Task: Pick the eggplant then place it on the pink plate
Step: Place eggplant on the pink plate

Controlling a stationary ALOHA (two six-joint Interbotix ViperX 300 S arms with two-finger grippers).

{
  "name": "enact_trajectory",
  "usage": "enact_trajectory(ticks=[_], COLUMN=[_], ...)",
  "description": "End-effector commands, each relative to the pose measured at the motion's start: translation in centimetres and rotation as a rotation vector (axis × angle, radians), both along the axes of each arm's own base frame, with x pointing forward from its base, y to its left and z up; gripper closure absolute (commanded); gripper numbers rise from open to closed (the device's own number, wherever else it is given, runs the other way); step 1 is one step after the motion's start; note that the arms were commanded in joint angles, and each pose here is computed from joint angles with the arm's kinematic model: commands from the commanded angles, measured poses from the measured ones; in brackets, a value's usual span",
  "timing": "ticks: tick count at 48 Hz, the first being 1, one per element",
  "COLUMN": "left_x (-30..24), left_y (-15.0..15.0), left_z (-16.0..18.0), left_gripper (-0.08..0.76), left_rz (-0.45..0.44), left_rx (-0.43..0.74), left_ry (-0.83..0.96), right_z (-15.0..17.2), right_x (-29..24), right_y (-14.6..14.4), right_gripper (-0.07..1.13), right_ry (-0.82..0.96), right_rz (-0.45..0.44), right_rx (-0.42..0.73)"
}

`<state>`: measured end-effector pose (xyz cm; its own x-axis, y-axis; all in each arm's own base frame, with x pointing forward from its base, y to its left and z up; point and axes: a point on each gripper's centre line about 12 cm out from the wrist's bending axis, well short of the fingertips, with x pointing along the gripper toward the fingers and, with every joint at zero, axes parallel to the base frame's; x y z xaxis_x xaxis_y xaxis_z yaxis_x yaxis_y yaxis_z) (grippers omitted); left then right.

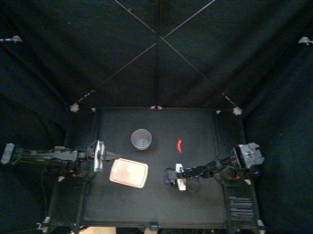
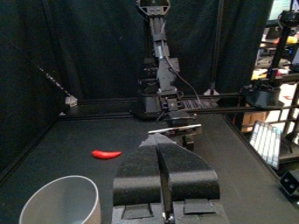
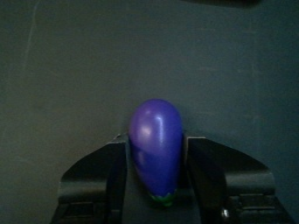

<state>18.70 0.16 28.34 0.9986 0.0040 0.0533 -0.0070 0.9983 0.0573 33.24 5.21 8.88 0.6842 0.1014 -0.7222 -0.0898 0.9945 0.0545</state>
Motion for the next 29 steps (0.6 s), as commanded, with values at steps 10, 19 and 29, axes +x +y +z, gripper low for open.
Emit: enact_trajectory(ticks=[10,19,29], left_x=[0.1,0.1,0.0], left_y=[0.0,0.0,0.0], left_z=[0.5,0.5,0.5], left_gripper=[0.696,0.696,0.696], left_rz=[0.001,0.001,0.001], left_rx=[0.003,0.003,0.002], left_ry=[-0.014,-0.014,-0.015], right_z=[5.7,9.6,9.1], right_x=[5.5,11.7,17.6], right_y=[-1.2,-2.6,-3.6], right_gripper=[0.47,0.47,0.47], right_ry=[-0.203,-0.348,-0.376], right_rz=[0.005,0.046,0.045], right_rx=[-0.029,-0.114,-0.152])
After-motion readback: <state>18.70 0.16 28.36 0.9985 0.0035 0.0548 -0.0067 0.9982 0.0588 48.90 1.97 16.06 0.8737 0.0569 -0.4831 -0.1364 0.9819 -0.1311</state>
